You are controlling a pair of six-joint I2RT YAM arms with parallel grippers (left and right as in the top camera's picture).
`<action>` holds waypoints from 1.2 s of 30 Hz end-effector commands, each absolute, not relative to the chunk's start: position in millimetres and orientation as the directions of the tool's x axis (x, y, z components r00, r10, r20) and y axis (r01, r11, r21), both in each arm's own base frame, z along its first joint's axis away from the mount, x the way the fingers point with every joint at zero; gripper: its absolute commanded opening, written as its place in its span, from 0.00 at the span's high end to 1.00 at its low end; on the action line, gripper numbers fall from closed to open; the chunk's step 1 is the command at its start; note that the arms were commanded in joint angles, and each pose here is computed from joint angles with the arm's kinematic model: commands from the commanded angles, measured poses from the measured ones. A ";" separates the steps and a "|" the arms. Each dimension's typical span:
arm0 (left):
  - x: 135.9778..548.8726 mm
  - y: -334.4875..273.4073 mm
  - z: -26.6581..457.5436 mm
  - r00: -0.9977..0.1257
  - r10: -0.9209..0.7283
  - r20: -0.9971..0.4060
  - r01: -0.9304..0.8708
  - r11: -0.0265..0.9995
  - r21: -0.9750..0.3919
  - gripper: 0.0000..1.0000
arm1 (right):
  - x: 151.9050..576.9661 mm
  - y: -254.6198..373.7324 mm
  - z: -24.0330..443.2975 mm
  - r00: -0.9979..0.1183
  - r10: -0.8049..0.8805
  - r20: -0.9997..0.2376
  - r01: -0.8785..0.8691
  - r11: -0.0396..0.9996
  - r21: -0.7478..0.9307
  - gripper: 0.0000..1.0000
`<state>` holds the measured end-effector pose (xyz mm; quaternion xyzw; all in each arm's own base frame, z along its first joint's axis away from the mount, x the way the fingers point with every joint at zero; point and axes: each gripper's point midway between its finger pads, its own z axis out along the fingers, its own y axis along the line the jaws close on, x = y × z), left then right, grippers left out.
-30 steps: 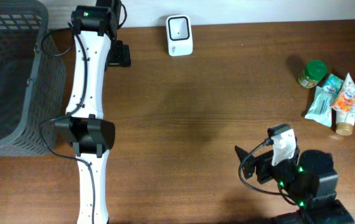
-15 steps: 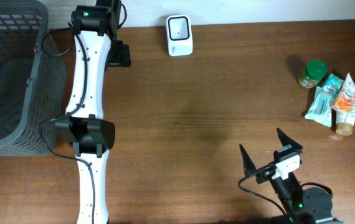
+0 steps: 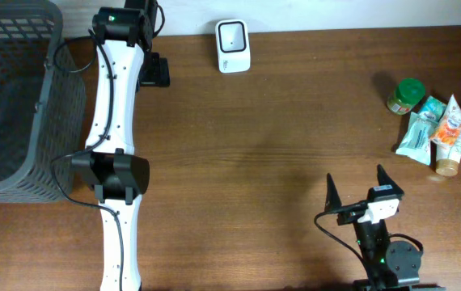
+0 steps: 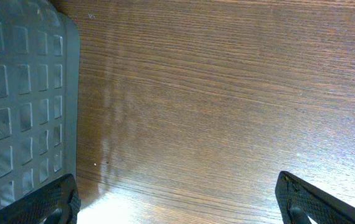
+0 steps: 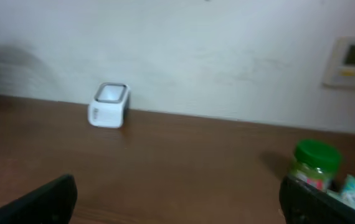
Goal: Scan the item barcode
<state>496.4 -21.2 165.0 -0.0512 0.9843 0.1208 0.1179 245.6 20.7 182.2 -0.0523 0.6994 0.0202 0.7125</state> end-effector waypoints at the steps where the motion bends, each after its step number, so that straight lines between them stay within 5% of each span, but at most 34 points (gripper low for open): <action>1: 495.5 -20.7 168.0 -0.967 -0.058 -0.246 -0.118 0.964 0.238 0.01 | 245.8 8.2 154.8 -0.082 0.011 -0.997 -0.039 0.999 0.015 0.01; 36: 495.6 -17.8 168.0 -0.967 -0.063 -0.246 -0.124 0.963 0.238 0.01 | 245.9 7.6 155.9 -0.075 -0.073 -0.995 -0.040 0.997 -0.070 0.01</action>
